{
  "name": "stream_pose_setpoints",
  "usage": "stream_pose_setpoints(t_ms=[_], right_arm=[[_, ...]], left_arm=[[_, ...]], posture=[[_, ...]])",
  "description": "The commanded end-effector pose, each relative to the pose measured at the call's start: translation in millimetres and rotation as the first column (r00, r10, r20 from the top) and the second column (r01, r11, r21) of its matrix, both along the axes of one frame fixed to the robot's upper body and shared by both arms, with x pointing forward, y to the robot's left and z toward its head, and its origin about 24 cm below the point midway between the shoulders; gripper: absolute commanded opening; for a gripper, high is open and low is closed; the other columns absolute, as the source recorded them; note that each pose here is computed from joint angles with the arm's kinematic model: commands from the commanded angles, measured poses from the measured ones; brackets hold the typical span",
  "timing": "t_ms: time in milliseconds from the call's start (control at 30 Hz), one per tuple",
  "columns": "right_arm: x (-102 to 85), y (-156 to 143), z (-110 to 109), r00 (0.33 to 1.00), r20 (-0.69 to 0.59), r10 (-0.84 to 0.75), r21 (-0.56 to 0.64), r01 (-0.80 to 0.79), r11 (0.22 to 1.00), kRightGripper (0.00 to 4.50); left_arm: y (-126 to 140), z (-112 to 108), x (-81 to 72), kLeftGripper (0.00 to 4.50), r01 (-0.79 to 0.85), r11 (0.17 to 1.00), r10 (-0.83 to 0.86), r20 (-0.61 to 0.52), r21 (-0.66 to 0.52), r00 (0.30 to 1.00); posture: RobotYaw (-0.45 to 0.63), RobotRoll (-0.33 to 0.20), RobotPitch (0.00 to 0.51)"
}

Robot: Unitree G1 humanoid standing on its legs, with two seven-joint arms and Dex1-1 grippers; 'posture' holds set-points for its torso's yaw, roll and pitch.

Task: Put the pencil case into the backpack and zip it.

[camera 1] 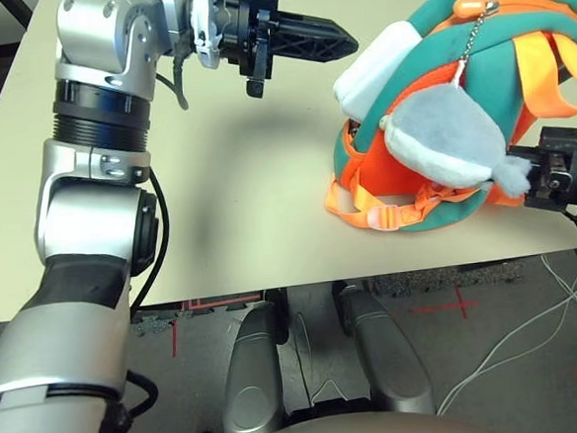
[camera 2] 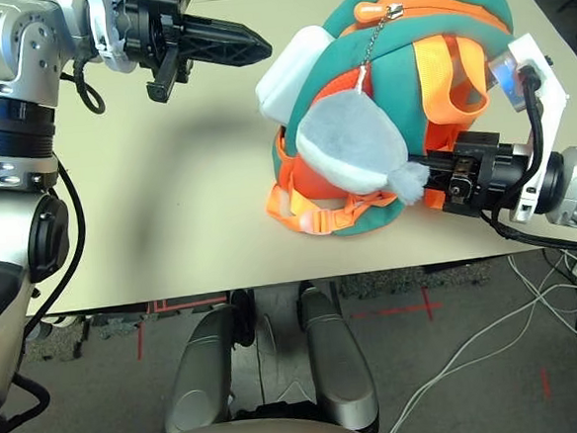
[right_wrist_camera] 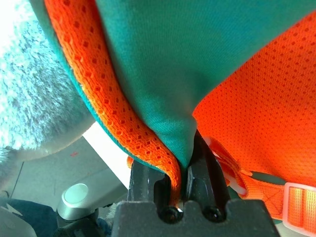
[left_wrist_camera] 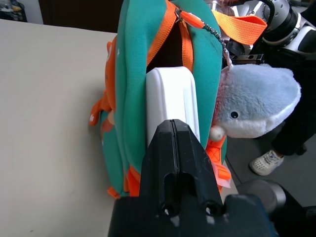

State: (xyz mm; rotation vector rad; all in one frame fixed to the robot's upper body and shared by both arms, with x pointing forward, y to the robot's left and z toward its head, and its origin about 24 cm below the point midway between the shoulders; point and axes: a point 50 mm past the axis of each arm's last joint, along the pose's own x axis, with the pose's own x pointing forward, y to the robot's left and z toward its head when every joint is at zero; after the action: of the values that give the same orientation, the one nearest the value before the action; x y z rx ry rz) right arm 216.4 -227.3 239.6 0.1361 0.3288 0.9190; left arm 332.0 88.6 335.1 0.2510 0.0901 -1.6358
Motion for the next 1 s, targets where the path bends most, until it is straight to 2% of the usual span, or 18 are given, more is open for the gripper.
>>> stream_pose_setpoints(t_ms=[33, 233, 600, 1000], right_arm=[[-1.5, 1, -6, 1.0, -0.031, 0.004, -0.01, -0.004, 1.0, 0.09], [-0.6, 1, -6, 0.999, -0.032, 0.001, -0.011, -0.002, 1.0, 0.09], [0.9, 3, -6, 1.0, -0.026, 0.01, -0.012, -0.01, 1.0, 0.09], [3.4, 5, -6, 1.0, -0.021, 0.019, -0.007, -0.019, 1.0, 0.09]], left_arm=[[-10, 7, -8.7, 0.0, 0.037, 0.999, -0.037, 0.021, 0.016, 0.999], [-18, 7, -13.7, 0.0, 0.036, 0.999, -0.036, 0.024, 0.032, 0.999], [-11, -6, -0.9, 0.0, -0.009, 0.999, 0.006, 0.064, 0.046, 0.998], [-52, -28, 1.8, 0.0, 0.029, 0.999, -0.03, 0.053, 0.022, 0.998]], posture=[[-0.12, 0.0, 0.299], [-0.12, 0.0, 0.3], [-0.11, 0.0, 0.3], [-0.11, 0.0, 0.301]])
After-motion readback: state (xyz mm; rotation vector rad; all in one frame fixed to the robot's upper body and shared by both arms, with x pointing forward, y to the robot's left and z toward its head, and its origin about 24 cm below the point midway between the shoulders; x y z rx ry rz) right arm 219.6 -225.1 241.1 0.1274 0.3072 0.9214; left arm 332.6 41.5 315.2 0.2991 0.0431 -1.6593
